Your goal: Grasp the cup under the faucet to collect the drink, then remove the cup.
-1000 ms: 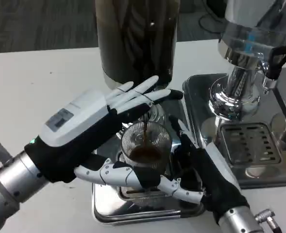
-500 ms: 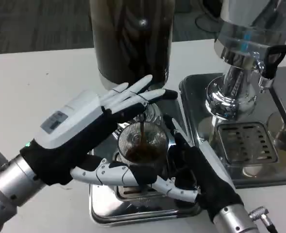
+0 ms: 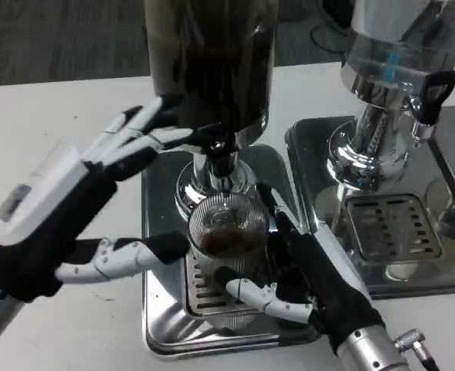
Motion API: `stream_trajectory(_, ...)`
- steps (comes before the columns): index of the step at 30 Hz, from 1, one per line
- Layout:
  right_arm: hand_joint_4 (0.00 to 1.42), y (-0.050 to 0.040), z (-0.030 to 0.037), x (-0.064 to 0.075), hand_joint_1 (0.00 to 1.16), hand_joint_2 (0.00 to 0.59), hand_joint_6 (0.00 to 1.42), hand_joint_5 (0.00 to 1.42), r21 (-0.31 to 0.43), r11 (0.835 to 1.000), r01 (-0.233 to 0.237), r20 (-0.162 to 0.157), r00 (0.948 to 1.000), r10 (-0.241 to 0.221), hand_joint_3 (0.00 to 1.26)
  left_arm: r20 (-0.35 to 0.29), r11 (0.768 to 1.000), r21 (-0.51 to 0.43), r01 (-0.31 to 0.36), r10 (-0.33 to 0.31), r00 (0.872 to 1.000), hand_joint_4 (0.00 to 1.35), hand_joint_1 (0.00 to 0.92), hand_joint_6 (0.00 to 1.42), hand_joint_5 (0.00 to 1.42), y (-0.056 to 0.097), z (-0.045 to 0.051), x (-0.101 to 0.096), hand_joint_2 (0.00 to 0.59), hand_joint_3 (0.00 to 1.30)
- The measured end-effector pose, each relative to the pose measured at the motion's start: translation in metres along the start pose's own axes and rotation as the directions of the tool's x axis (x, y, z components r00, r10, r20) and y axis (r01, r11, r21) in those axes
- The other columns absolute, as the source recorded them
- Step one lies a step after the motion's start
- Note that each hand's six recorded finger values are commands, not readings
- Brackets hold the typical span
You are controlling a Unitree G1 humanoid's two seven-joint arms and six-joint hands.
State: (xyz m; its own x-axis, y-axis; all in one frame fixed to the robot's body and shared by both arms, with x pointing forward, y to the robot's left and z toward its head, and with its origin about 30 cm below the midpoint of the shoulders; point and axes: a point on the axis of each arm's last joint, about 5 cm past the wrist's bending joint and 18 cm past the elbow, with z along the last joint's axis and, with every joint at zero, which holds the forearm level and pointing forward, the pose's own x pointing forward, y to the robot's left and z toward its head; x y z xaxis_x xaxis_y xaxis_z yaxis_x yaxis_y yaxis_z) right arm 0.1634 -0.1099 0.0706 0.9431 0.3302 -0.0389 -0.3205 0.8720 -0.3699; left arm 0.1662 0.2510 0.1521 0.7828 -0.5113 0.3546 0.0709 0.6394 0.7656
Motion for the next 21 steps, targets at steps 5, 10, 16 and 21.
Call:
stream_trajectory(5, 0.00, 0.0031, 0.0001, -0.001, 0.72, 0.171, 0.14, 0.00, 0.011, 1.000, 0.020, 0.000, 0.9998, -0.020, 0.00, -0.075, 0.966, -0.057, -0.253, 0.249, 0.966, 0.00, 0.000, 0.02, 0.11, -0.005, -0.0045, -0.021, 0.157, 0.08)
stream_trajectory(10, 0.00, 0.0038, 0.0002, 0.000, 0.74, 0.168, 0.17, 0.00, 0.014, 1.000, 0.017, 0.002, 0.9998, -0.017, 0.00, -0.218, 0.895, -0.135, -0.426, 0.393, 0.894, 0.00, 0.000, 0.05, 0.13, -0.029, -0.0055, -0.049, 0.163, 0.01)
stream_trajectory(16, 0.00, 0.0036, 0.0007, 0.001, 0.76, 0.159, 0.20, 0.00, 0.014, 1.000, 0.017, 0.006, 0.9998, -0.017, 0.00, -0.383, 0.847, -0.187, -0.498, 0.404, 0.831, 0.00, 0.000, 0.05, 0.13, -0.053, -0.0077, -0.078, 0.166, 0.00)
stream_trajectory(21, 0.00, 0.0041, 0.0008, 0.003, 0.77, 0.156, 0.22, 0.00, 0.019, 1.000, 0.010, 0.006, 0.9999, -0.010, 0.00, -0.501, 0.835, -0.191, -0.517, 0.370, 0.782, 0.00, 0.000, 0.05, 0.13, -0.069, -0.0139, -0.098, 0.169, 0.01)
